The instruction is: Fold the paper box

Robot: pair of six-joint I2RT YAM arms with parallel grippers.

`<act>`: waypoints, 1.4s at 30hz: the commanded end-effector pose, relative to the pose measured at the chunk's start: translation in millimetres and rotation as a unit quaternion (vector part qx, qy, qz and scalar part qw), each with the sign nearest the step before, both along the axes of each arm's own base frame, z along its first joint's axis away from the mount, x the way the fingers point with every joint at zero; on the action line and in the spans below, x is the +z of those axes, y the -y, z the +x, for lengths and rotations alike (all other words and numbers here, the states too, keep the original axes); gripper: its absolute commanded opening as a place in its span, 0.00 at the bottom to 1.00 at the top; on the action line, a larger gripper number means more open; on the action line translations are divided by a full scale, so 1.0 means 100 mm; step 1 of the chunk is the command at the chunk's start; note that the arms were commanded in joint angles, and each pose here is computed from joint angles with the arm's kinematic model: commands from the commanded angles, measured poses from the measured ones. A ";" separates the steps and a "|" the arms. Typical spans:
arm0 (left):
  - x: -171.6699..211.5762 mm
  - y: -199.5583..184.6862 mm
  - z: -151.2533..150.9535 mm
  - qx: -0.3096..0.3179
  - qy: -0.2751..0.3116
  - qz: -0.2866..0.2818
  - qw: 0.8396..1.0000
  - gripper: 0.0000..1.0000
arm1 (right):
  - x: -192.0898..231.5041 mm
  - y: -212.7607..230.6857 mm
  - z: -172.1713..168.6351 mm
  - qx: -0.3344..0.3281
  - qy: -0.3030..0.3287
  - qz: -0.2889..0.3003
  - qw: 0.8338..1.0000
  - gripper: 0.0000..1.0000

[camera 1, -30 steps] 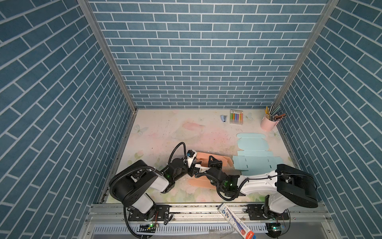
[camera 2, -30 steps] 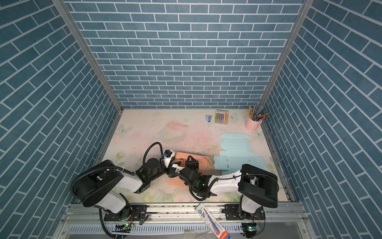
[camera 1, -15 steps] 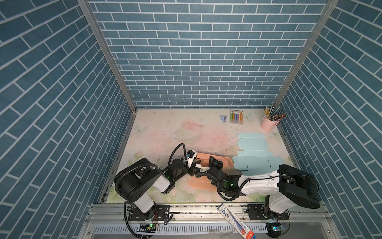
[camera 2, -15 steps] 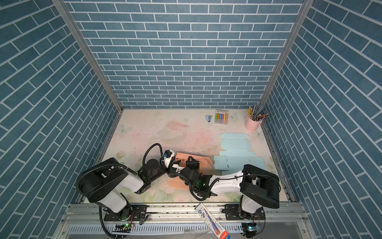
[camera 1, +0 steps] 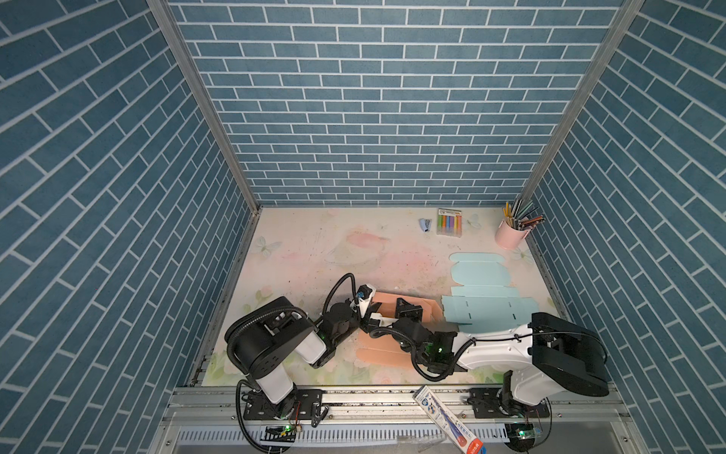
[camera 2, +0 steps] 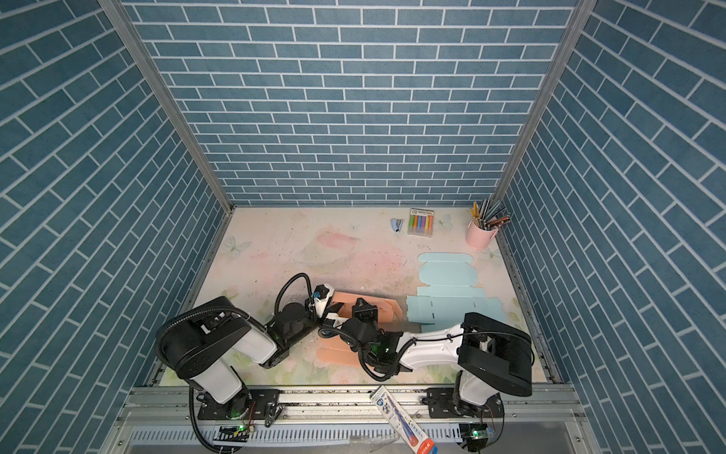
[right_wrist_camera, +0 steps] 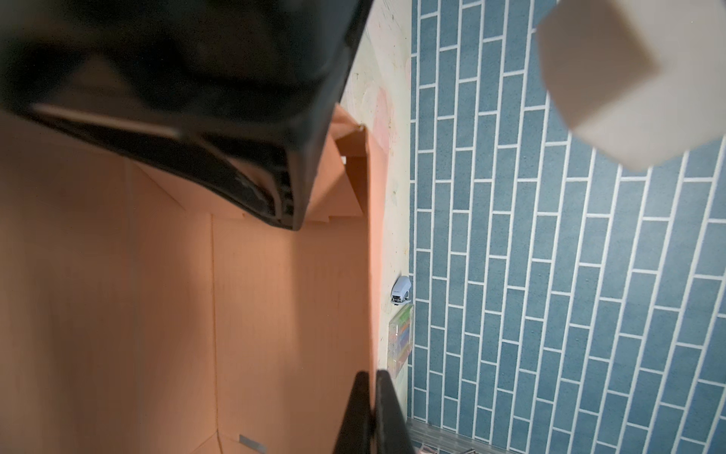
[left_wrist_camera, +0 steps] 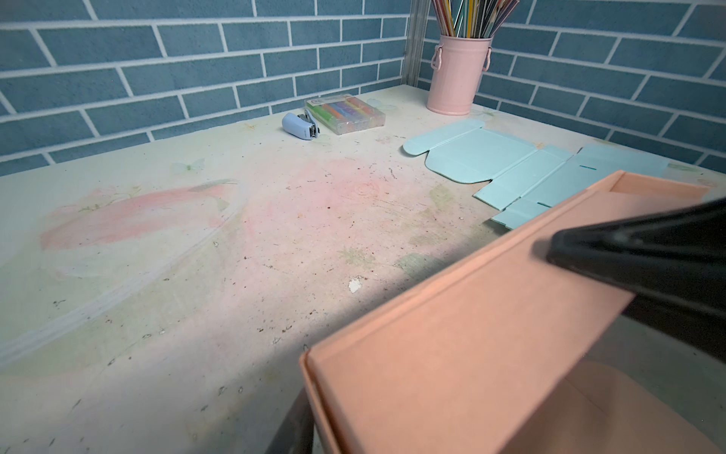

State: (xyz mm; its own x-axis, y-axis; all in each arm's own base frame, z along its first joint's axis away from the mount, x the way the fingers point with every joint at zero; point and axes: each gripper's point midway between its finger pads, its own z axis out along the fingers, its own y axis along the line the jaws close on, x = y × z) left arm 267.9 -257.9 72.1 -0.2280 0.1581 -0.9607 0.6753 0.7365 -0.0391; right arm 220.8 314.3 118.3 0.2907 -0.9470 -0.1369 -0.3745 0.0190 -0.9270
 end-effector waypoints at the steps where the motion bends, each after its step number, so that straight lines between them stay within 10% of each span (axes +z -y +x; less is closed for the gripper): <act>1: 0.09 0.05 -0.03 -0.003 0.017 -0.005 1.000 0.37 | -0.02 -0.13 -0.06 0.019 -0.016 0.008 1.000 0.02; 28: -0.09 -0.17 -0.23 0.038 0.006 0.019 0.999 0.39 | -0.15 -0.14 -0.09 0.020 -0.015 -0.014 1.000 0.01; 36: -0.11 -0.19 -0.24 0.042 0.005 0.023 0.999 0.21 | -0.17 -0.16 -0.12 0.024 -0.018 -0.014 0.999 0.01; 42: -0.12 -0.14 -0.20 0.040 0.010 0.021 0.999 0.21 | -0.17 -0.29 -0.30 0.031 -0.069 0.017 0.997 0.17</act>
State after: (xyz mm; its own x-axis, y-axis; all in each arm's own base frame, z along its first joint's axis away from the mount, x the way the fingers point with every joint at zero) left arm 249.8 -236.8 60.4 -0.2348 0.1740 -0.9563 0.5922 0.8058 0.0013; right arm 211.6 328.8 115.0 0.2990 -0.9407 -0.1600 -0.3974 0.0296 -0.9172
